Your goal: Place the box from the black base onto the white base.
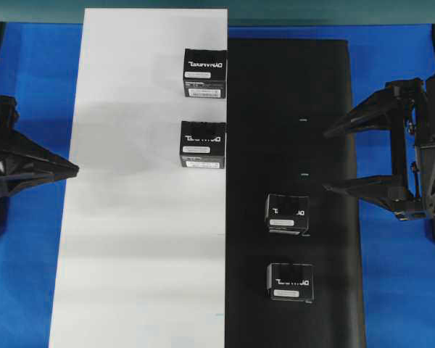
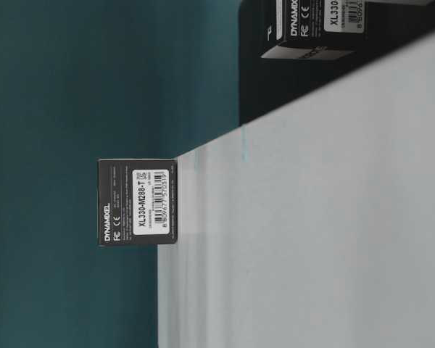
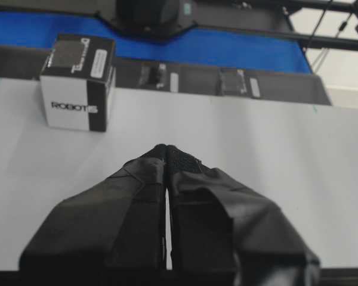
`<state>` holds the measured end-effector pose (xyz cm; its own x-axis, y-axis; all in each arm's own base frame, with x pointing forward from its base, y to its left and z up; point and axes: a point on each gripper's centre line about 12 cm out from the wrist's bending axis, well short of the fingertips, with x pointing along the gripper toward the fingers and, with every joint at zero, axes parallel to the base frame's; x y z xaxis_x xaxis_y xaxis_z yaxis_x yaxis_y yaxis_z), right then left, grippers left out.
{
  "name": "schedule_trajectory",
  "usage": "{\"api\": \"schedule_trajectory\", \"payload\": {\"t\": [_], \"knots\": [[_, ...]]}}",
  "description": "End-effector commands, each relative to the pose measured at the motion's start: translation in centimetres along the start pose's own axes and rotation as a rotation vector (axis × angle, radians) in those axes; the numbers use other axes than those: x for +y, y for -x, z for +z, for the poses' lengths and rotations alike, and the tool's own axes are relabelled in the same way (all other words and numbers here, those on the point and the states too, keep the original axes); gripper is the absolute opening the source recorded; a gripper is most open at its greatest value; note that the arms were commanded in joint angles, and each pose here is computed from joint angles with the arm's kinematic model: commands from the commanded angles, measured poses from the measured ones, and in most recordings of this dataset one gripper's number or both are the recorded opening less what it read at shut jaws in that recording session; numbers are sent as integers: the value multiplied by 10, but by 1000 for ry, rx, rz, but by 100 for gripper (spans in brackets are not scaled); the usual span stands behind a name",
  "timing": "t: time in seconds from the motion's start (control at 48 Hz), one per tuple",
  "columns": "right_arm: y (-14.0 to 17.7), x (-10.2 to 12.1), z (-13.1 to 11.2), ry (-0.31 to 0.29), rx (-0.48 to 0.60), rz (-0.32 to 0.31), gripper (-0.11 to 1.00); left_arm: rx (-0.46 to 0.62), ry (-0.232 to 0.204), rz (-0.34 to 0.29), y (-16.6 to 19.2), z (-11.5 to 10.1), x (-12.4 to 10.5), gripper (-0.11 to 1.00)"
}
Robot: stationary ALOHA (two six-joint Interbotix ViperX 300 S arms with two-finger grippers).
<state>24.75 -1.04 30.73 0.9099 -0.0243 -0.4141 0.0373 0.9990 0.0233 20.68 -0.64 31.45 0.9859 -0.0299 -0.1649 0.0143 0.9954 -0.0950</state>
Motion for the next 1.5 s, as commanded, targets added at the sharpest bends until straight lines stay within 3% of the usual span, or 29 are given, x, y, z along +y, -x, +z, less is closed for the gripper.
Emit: {"api": "schedule_trajectory", "payload": {"t": [0.0,0.146,0.354,0.646,0.855,1.126,1.314,1.48], "knots": [[-1,0,8,11,-58,-4,100,-26,-2,-4,0,11,-1,-1],[-4,-2,7,35,-102,-15,100,-32,-3,-3,1,12,-1,-1],[-5,-2,8,15,-144,-17,100,-37,-5,-3,2,14,-1,-1],[-4,-1,0,23,-110,-11,100,-44,-26,-5,7,15,-2,-1],[0,0,-8,23,-47,-7,100,26,-30,1,8,6,-1,-1],[-1,-1,-13,43,-15,-7,100,65,-124,-9,10,-3,-2,-1],[-2,1,-19,34,4,-2,100,44,-98,-14,13,1,-4,-1],[-1,1,-23,33,8,-1,100,1,-23,-16,20,9,-4,-1]]}}
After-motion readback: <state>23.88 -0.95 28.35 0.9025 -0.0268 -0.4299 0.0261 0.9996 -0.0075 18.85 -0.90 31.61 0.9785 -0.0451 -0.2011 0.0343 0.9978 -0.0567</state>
